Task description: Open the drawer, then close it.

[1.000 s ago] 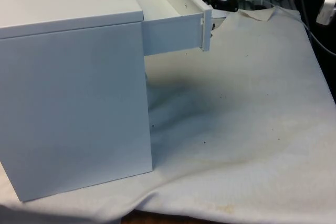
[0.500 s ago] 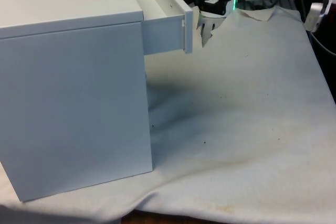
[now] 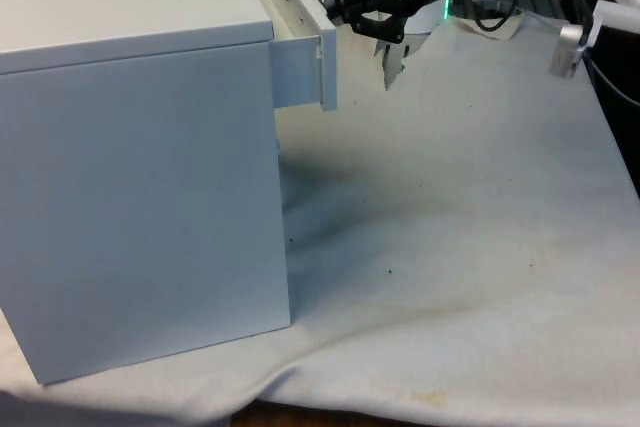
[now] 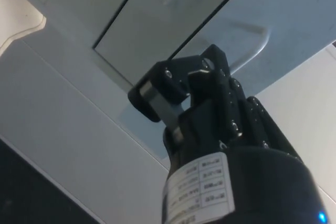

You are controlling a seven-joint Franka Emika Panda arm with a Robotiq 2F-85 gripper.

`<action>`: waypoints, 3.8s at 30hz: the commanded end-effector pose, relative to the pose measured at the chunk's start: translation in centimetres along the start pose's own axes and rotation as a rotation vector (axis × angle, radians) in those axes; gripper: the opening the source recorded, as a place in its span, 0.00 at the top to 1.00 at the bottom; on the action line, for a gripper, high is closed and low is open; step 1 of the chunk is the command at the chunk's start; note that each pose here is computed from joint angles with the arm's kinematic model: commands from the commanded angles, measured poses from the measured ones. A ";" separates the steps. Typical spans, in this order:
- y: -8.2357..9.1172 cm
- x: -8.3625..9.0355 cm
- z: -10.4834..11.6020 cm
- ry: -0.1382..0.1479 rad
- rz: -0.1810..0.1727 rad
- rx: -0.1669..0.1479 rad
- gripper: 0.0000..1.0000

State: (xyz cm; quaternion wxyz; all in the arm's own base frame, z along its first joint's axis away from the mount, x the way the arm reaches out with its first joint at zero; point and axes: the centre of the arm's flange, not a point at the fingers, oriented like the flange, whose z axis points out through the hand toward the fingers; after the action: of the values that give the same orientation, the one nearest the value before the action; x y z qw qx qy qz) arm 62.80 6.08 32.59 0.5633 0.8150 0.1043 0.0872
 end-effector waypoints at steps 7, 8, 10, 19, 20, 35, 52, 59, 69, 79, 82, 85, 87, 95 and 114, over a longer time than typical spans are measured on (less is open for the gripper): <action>0.3 0.6 1.3 0.009 0.037 -0.018 1.00; 0.5 0.7 1.7 0.007 0.049 -0.024 1.00; 0.5 0.8 2.1 0.007 0.060 -0.027 1.00; 0.8 1.4 3.8 0.004 0.112 -0.046 1.00; 0.8 1.5 3.9 0.003 0.117 -0.048 1.00; 0.9 2.1 4.9 -0.004 0.181 -0.064 1.00; 0.6 2.3 5.2 -0.012 0.228 -0.080 1.00; 0.5 2.3 5.0 -0.010 0.228 -0.082 1.00; 0.3 2.0 2.1 -0.026 0.244 -0.098 1.00; 0.5 1.6 -0.5 -0.041 0.257 -0.113 1.00; 0.6 1.5 -1.3 -0.045 0.262 -0.117 1.00; 0.7 1.4 -2.1 -0.049 0.266 -0.122 1.00; 0.6 1.6 -2.0 -0.049 0.264 -0.130 1.00; 0.5 1.0 -5.0 -0.062 0.279 -0.141 1.00; -0.2 0.6 -8.7 -0.069 0.305 -0.173 1.00</action>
State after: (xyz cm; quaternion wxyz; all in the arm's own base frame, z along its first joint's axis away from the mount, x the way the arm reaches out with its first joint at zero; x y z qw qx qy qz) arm 61.08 14.10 35.49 0.6148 0.7724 -0.0478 0.1521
